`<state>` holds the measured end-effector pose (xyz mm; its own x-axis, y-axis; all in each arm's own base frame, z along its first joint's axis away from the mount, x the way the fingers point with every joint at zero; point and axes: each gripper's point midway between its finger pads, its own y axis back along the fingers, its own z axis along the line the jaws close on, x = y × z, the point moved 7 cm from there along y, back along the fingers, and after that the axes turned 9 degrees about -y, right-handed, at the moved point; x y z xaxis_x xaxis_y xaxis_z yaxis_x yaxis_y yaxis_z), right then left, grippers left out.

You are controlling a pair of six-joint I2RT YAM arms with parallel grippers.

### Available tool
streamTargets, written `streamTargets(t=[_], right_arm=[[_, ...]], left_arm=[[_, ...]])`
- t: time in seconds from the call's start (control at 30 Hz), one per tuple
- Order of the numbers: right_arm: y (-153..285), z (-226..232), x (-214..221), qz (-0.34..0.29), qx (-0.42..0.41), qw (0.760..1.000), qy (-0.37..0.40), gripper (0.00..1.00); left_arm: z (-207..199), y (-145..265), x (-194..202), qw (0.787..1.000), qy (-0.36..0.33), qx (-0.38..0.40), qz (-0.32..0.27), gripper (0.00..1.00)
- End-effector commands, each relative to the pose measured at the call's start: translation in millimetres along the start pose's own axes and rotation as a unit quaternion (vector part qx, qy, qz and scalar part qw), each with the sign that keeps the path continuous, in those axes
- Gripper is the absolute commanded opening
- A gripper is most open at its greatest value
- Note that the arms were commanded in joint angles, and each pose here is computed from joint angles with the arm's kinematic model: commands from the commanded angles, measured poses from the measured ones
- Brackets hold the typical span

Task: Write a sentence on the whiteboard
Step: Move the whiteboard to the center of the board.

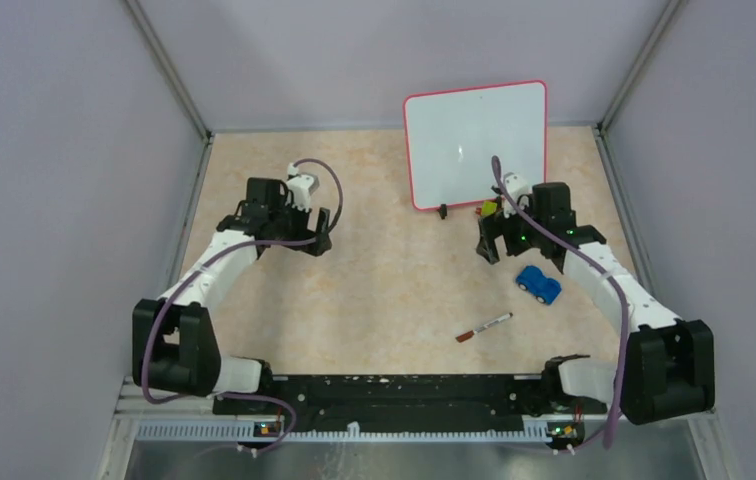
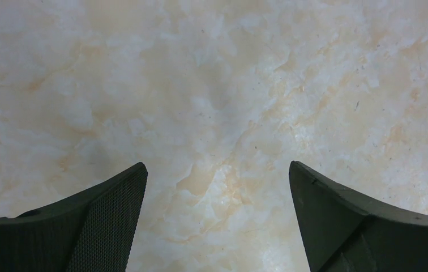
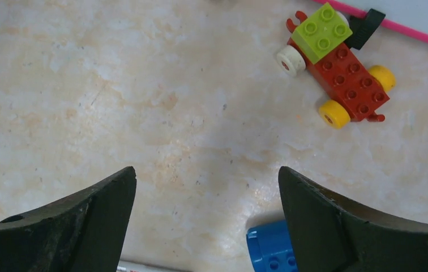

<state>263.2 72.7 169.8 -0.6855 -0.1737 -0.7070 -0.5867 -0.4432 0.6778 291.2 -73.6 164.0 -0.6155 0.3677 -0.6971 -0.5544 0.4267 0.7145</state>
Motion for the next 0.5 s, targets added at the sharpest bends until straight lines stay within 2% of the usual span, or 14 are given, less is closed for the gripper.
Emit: streamTargets(t=[0.0, 0.07, 0.17, 0.47], right_arm=[[-10.1, 13.1, -43.1, -0.078, 0.023, 0.997, 0.005, 0.91], [-18.0, 20.8, -51.4, -0.092, 0.028, 0.995, 0.008, 0.89], [-35.2, 31.6, -62.2, -0.103, 0.045, 0.994, 0.012, 0.78], [-104.9, 48.3, -84.8, -0.096, 0.068, 0.993, 0.006, 0.53]], left_arm=[[4.5, 14.8, -22.8, 0.998, 0.013, -0.039, -0.054, 0.99], [6.7, 18.0, -25.9, 0.997, 0.024, -0.052, -0.052, 0.99], [9.0, 23.6, -29.2, 0.995, 0.042, -0.071, -0.059, 0.99], [13.4, 34.7, -34.4, 0.991, 0.047, -0.103, -0.068, 0.99]])
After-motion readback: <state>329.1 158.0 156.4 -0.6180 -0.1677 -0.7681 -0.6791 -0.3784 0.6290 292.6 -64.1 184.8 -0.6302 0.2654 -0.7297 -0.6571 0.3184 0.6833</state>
